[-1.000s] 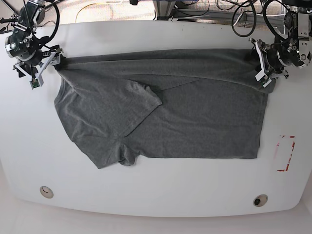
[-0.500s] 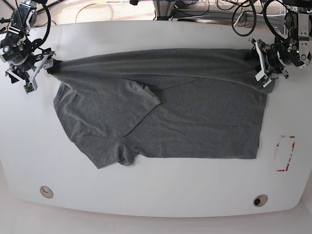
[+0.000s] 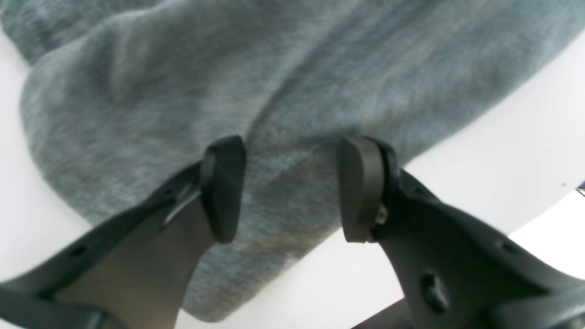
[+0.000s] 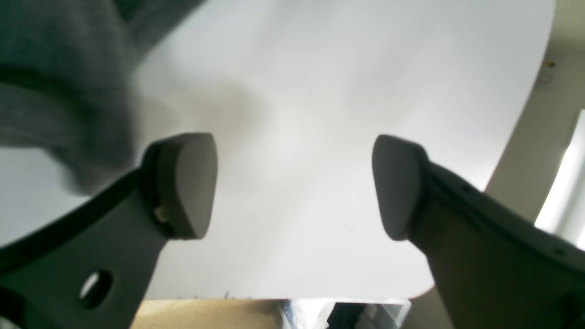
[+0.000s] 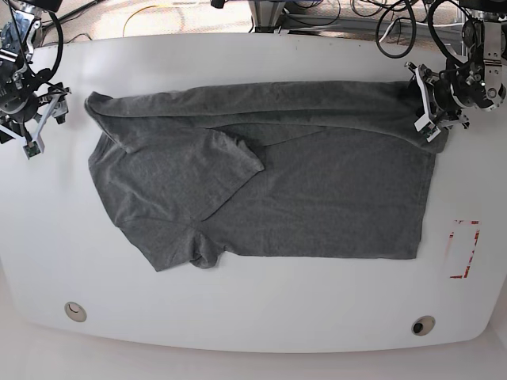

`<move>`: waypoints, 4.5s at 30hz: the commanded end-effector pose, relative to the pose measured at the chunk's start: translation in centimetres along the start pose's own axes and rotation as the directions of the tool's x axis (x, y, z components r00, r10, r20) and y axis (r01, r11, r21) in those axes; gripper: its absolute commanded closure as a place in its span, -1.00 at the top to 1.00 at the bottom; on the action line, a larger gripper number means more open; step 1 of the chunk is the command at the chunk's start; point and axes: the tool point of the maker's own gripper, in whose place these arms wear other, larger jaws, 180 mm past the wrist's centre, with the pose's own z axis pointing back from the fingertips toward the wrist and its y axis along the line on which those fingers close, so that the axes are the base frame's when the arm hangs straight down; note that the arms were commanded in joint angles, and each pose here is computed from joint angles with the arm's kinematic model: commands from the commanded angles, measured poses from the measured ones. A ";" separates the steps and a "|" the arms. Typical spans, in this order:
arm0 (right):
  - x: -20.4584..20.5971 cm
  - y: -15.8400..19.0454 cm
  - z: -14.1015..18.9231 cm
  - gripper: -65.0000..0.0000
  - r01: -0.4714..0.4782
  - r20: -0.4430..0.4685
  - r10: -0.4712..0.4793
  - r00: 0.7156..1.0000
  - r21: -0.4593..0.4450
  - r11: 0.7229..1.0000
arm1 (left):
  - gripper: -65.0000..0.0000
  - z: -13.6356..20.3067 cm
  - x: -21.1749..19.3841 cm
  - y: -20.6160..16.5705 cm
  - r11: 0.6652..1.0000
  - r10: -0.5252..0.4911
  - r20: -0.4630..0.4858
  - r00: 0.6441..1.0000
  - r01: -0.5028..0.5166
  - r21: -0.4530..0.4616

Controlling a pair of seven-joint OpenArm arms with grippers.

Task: Fold the T-shirt properly
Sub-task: 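Open the right gripper and pull it back from the shirt, then move both grippers down to the shirt's side edge, sleeve and hem, then pinch the grey shirt's side edge with both grippers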

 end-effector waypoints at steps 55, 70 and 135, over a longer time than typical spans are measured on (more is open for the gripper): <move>24.4 1.8 -8.1 0.55 0.297 0.382 -0.357 0.852 0.207 0.932 | 0.37 15.1 12.2 12.4 0.829 -0.063 0.074 0.995 0.011 0.558; 24.3 5.7 -12.0 0.55 0.336 0.355 -0.465 0.811 0.368 0.867 | 0.37 18.3 13.7 14.7 0.779 -0.067 0.194 0.979 -0.070 0.623; 21.3 11.0 -13.7 -1.00 0.342 0.266 -0.477 0.838 0.424 0.838 | 0.63 -0.9 20.2 24.0 0.739 0.520 0.608 0.600 -0.673 0.032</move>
